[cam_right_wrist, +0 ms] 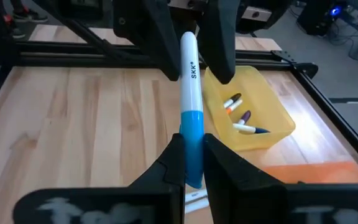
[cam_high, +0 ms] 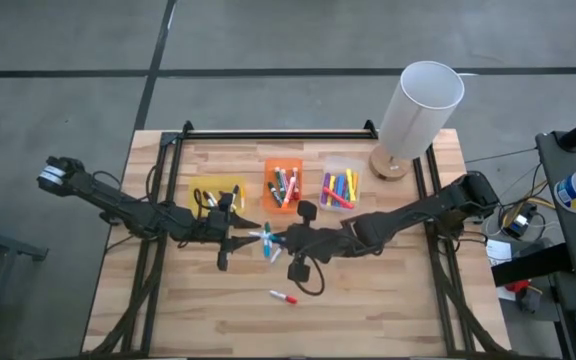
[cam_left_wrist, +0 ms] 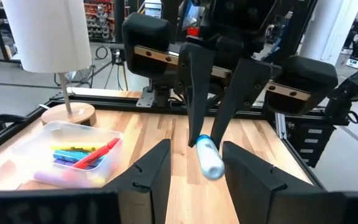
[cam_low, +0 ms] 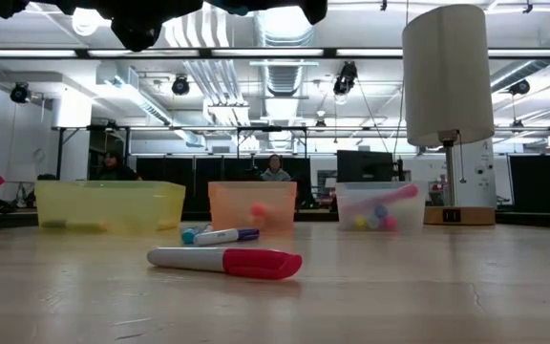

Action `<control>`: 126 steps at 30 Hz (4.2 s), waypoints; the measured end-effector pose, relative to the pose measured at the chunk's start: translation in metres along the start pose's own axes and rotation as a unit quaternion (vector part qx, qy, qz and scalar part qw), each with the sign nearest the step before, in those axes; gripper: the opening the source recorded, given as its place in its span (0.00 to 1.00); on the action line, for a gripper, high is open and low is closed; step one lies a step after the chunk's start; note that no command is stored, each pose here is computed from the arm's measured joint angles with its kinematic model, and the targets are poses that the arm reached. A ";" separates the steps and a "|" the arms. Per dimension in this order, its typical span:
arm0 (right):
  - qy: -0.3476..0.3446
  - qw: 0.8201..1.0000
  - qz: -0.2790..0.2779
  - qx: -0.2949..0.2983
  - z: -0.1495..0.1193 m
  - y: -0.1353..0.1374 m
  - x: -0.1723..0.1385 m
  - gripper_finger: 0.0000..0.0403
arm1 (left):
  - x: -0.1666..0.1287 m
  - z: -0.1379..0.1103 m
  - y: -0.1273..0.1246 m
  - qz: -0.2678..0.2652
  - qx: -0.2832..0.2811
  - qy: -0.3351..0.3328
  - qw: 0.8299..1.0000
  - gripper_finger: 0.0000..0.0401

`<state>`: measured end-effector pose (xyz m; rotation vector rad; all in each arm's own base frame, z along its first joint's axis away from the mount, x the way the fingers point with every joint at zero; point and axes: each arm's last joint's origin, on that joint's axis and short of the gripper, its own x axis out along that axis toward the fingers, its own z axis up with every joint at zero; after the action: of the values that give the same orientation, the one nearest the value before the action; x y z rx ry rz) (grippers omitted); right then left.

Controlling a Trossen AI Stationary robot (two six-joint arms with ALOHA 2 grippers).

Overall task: Pick & Place Markers
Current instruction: Put the small light blue marker into the yellow bin, then put the small red marker into the yellow bin

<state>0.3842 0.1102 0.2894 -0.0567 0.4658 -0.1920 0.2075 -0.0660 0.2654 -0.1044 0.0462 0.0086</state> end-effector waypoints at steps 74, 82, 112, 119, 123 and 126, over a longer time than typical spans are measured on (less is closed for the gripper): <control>0.092 0.995 -0.038 0.012 -0.037 -0.009 0.007 0.50 | -0.030 -0.058 0.090 0.483 -0.210 0.218 0.822 0.10; 0.095 0.995 -0.039 0.011 -0.039 -0.009 0.007 0.50 | -0.030 -0.058 0.090 0.481 -0.199 0.223 0.824 0.26; 0.202 0.960 0.137 0.134 -0.110 0.055 0.056 0.50 | -0.001 -0.007 0.042 0.297 -0.084 0.088 0.947 0.31; 0.204 0.961 0.136 0.125 -0.122 0.078 0.062 0.50 | -0.002 -0.003 0.035 0.274 -0.078 0.077 0.955 0.31; 0.208 0.964 0.127 0.108 -0.130 0.089 0.068 0.50 | -0.002 -0.003 0.035 0.274 -0.078 0.076 0.956 0.31; 0.216 0.964 0.122 0.098 -0.137 0.092 0.072 0.50 | -0.003 -0.003 0.034 0.273 -0.076 0.076 0.956 0.31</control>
<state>0.4012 0.1849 0.1258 0.2410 0.8804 -0.0044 0.2045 -0.0320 0.2594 -0.2447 0.2277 0.5595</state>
